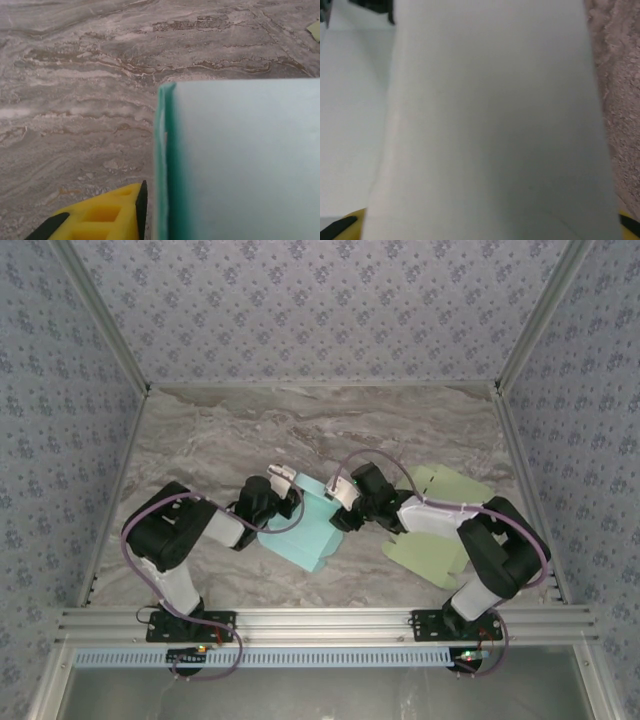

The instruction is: Fold the paper box

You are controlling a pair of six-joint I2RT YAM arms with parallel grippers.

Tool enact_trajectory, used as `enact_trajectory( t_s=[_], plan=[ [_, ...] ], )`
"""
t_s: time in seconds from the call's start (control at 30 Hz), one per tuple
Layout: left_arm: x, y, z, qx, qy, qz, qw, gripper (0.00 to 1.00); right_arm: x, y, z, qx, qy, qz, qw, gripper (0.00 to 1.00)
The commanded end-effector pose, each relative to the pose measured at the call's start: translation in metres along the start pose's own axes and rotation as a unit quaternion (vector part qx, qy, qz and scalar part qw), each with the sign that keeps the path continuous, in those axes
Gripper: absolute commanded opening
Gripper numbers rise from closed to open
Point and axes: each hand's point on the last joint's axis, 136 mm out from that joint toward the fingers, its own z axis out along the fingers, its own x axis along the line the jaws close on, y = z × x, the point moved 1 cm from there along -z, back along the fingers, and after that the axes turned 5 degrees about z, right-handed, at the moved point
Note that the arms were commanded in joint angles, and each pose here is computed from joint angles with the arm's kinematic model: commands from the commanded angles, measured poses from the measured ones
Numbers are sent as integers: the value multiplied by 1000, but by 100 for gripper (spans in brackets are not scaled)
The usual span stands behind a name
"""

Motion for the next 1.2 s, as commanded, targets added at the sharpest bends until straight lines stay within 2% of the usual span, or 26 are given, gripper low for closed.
enact_trajectory(
  t_s=[0.0, 0.1, 0.2, 0.37, 0.63, 0.7, 0.83, 1.0, 1.17],
  plan=[
    [-8, -5, -2, 0, -23, -5, 1000, 39, -7, -5, -5, 2, -29, 7, 1000, 45],
    [-13, -4, -6, -9, -39, -3, 999, 47, -9, -9, -8, 3, -39, 11, 999, 41],
    [-16, -6, -12, -13, -45, -2, 999, 51, -11, -9, -13, -3, -48, 19, 999, 42],
    [-15, -11, -18, -24, -41, 1, 999, 53, -12, -9, -21, -10, -53, 32, 998, 42],
    [-12, 10, -12, -59, -35, 16, 997, 52, -4, -17, -23, -7, -43, 41, 998, 41],
    [-13, 17, -10, -68, -36, 21, 997, 48, -3, -18, -25, -8, -43, 44, 998, 41],
    [-19, 26, -7, -82, -49, 34, 995, 34, -1, -19, -29, -8, -40, 47, 998, 42],
    [-29, 26, 1, -82, -65, 45, 993, 31, 10, -15, -28, -16, -27, 54, 998, 42],
    [-30, 21, 8, -82, -45, 52, 994, 17, 18, -15, -26, -12, -27, 60, 998, 42]
  ],
)
